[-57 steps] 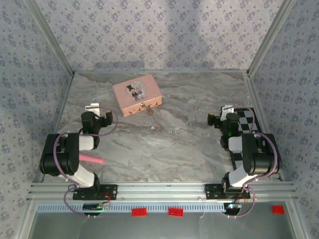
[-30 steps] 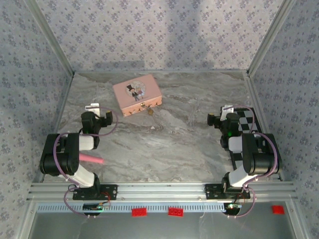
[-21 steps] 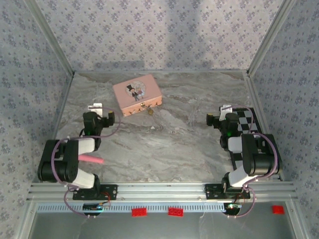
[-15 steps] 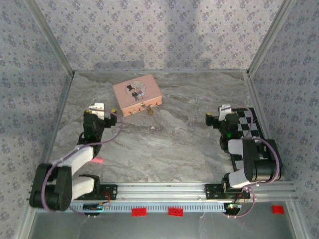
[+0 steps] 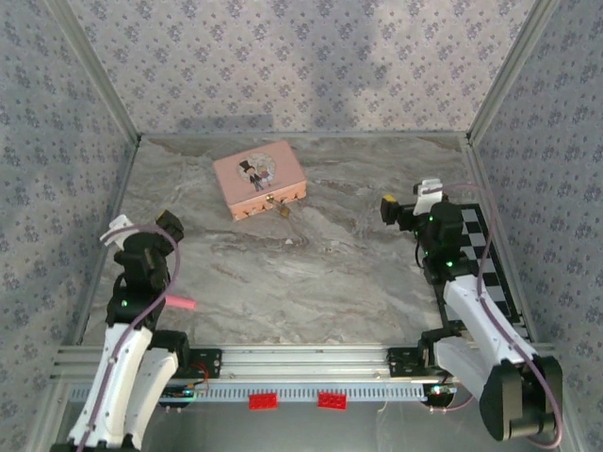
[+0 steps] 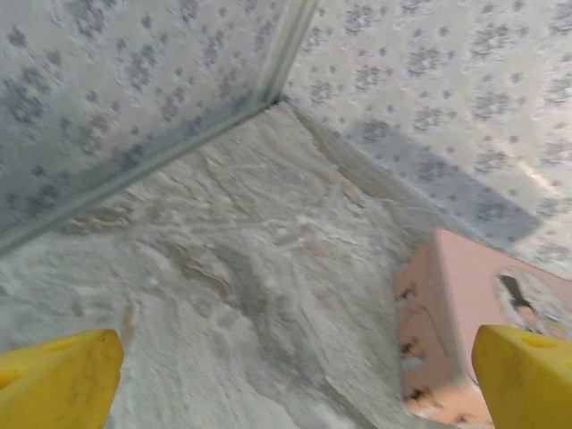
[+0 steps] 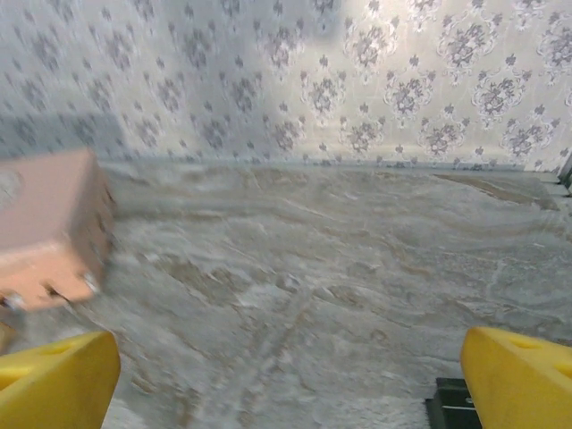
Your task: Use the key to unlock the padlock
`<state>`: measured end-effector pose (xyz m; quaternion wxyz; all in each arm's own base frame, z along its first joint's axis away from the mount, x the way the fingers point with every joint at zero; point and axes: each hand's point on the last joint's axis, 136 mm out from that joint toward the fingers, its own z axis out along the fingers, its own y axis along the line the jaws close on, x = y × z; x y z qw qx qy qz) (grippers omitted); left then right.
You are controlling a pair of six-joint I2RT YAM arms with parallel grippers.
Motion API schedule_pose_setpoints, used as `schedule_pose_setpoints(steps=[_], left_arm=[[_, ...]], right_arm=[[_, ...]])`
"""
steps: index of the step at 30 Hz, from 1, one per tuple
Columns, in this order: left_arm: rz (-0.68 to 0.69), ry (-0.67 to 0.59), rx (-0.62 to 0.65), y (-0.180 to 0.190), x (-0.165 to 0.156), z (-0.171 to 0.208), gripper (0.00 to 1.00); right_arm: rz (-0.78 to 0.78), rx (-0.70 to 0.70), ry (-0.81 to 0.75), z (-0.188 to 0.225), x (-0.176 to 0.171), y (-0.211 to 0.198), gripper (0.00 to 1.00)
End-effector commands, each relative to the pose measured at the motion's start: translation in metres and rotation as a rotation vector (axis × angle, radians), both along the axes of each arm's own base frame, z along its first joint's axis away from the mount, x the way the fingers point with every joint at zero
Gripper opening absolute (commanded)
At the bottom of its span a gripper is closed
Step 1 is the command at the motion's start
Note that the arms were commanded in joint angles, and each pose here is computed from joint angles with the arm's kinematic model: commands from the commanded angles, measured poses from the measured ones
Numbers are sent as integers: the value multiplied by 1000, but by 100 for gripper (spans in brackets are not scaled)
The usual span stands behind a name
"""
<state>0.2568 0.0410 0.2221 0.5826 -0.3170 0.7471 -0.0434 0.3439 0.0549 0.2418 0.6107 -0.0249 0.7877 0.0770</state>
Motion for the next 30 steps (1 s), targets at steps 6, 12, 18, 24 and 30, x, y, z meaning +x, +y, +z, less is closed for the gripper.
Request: schedule_pose_setpoints(steps=[6,12,18,24,30], left_arm=[[-451,127,-174,-83,2,-58,100],[-671,226,-130,-138,-4,-77,100],[-819,265,34,-175,-6,-91,100],[-804,268,102,-173,-2,-100,100],[-749,210,114,-161,-4,-91,100]], right_arm=[[-61,326,384,-64,-34,3,99],[-24,263,534,-81,-54,38,99],[51,100,591,-91,-67,80,99],[151,-198,691,-115,-67,115,99],[193,-431,777,-139,-65,147,99]])
